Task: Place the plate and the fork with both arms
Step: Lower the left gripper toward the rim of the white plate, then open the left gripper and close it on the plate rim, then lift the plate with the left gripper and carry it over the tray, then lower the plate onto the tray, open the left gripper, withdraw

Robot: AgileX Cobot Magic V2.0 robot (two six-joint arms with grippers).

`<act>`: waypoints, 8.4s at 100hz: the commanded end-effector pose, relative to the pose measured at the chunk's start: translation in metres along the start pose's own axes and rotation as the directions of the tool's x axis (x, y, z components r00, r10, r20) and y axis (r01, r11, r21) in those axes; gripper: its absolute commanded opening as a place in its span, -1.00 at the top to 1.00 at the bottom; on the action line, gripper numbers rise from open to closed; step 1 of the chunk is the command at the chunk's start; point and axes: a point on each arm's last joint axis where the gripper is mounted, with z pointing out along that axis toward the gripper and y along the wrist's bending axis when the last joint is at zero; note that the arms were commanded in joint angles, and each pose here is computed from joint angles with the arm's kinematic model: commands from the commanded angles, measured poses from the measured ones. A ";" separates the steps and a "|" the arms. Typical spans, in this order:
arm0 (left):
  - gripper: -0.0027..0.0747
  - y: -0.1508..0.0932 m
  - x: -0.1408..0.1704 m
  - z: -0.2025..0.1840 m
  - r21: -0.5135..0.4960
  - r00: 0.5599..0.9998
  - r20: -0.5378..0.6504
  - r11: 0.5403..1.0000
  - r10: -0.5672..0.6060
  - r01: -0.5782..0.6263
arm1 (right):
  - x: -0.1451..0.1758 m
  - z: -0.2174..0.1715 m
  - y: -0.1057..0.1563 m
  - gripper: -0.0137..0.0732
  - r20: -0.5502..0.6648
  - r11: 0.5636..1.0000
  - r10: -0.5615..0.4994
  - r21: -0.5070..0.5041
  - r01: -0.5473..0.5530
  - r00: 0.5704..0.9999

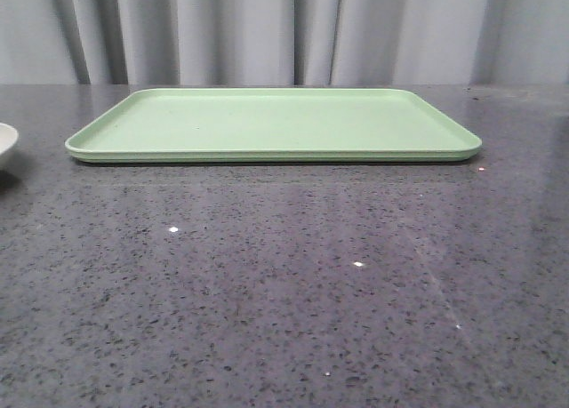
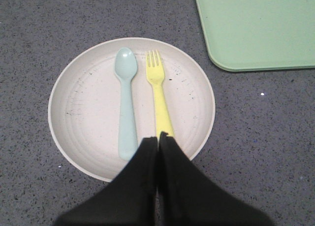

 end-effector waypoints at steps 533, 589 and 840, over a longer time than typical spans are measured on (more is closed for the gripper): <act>0.98 0.077 -0.050 0.113 -0.031 0.862 -0.041 0.863 -0.506 0.505 | -0.012 -0.005 -0.001 -0.48 0.061 1.000 -0.008 0.012 0.008 0.998; 0.98 0.053 -0.093 0.100 0.163 0.867 0.012 0.857 -0.497 0.489 | -0.016 -0.005 -0.001 -0.48 0.111 1.000 -0.009 0.013 0.007 0.994; 0.98 -0.125 -0.114 0.303 0.233 0.881 -0.222 0.855 -0.417 0.463 | -0.017 -0.005 -0.001 -0.48 0.121 1.000 -0.009 0.014 0.007 0.993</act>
